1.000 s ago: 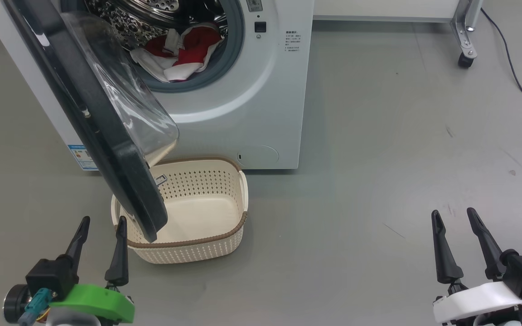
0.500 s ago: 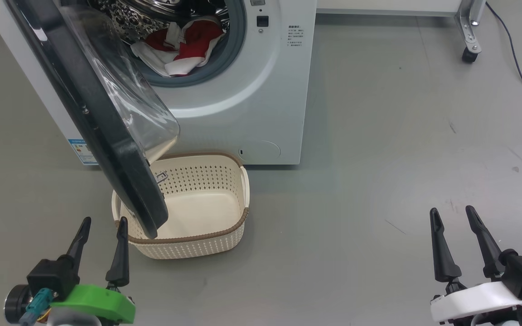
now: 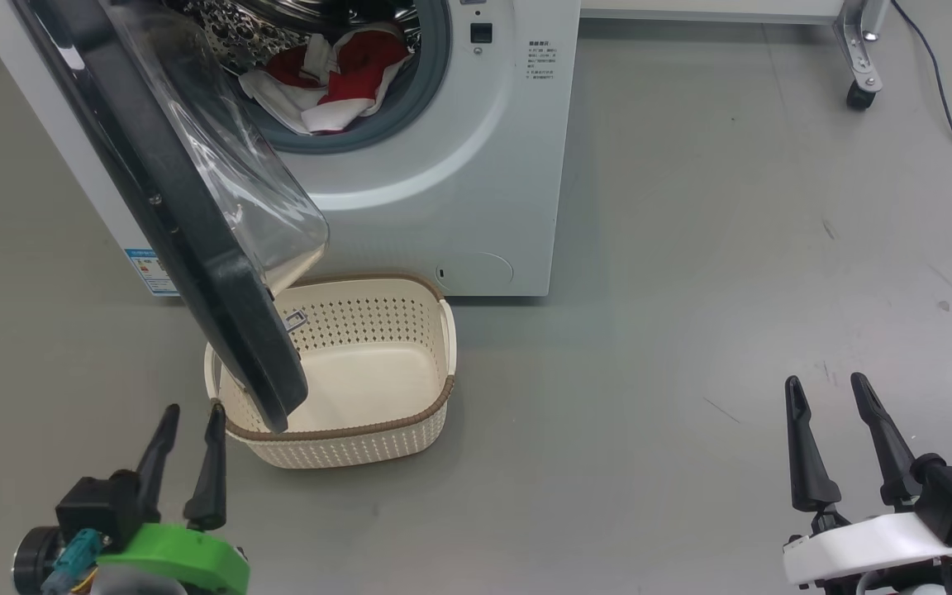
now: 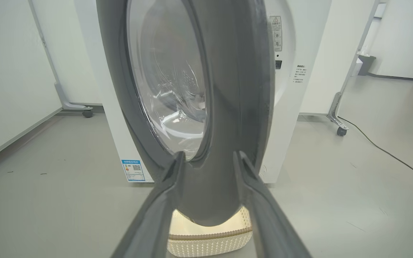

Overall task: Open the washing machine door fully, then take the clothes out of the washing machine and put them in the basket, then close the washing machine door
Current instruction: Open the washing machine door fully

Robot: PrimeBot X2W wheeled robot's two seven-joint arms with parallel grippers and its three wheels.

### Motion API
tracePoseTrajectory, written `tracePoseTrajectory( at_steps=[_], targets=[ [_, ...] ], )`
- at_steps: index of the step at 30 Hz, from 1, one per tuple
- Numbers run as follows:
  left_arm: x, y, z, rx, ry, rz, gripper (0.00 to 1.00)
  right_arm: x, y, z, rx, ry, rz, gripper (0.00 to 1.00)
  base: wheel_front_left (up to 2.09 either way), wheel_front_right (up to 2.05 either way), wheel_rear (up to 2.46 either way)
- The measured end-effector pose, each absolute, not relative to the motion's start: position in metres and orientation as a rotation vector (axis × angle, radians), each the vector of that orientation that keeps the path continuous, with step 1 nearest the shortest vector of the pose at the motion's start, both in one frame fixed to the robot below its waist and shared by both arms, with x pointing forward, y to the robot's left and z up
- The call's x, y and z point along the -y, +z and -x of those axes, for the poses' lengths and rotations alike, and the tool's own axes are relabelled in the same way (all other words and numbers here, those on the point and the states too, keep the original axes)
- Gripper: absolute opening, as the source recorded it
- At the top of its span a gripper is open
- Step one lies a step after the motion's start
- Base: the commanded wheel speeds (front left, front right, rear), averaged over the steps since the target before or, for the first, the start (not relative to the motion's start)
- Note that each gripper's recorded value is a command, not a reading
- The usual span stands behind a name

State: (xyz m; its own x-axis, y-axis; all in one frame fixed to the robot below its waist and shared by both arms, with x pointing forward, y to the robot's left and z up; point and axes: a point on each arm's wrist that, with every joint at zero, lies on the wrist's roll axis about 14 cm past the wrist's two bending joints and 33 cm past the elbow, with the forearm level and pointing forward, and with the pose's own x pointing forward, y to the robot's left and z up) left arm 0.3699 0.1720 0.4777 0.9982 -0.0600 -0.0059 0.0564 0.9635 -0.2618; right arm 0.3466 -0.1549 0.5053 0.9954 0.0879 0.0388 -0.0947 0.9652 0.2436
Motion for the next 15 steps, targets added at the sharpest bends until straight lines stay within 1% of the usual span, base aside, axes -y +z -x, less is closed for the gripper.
tracePoseTrajectory(
  at_steps=[15],
  targets=[
    [-0.1721,0.4766,-0.3695,-0.018,-0.061,0.266,0.00,0.1512,0.5034,-0.3449,0.025,0.097,-0.261,1.00,0.00,0.00,0.00]
  ],
)
